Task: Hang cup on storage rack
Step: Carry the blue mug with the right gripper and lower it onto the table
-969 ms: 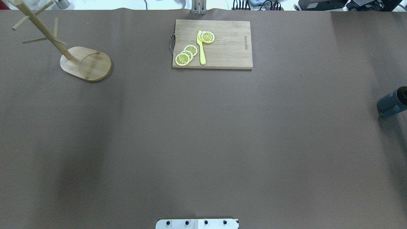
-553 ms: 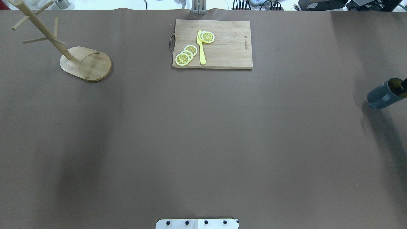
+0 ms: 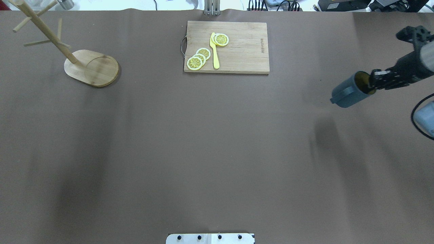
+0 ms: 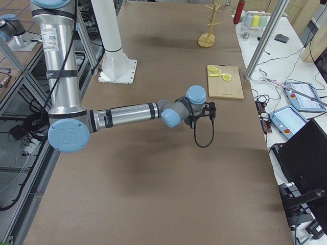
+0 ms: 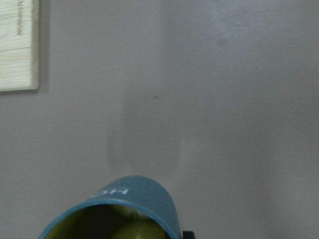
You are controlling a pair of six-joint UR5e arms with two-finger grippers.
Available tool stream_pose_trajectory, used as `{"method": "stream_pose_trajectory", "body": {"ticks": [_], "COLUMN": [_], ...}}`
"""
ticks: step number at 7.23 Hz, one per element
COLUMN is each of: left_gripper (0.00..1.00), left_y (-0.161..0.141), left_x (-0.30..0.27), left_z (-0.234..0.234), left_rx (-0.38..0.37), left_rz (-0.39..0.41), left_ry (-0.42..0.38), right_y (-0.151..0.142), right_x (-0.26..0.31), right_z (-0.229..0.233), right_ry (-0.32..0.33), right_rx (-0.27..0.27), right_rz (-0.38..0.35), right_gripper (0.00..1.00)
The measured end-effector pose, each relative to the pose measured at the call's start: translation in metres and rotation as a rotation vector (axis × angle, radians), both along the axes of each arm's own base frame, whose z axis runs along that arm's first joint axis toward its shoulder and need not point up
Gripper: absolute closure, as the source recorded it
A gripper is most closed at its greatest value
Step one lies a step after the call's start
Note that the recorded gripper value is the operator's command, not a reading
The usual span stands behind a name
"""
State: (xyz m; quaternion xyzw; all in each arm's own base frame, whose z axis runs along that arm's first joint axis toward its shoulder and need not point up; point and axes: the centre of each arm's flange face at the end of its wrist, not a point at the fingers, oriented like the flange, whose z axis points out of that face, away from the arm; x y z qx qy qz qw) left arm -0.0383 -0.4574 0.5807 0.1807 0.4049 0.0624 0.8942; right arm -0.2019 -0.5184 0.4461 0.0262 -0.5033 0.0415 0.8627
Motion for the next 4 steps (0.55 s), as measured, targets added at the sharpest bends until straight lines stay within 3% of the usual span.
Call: {"method": "stream_pose_trajectory", "body": {"ticks": [2, 4], "left_gripper": [0.02, 0.02], "left_y": [0.000, -0.001], "left_x": [0.000, 0.000], "left_z": [0.006, 0.008], "left_rx": [-0.008, -0.013], "left_rz": [0.000, 0.000], "left_ry": [-0.001, 0.000], "right_y": [0.024, 0.064], "right_x": [-0.124, -0.243], "right_z": [-0.105, -0.205], "right_ry": [-0.049, -0.069], "right_rx": [-0.051, -0.068], "right_rz": [0.069, 0.151], "right_gripper": [1.00, 1.00]}}
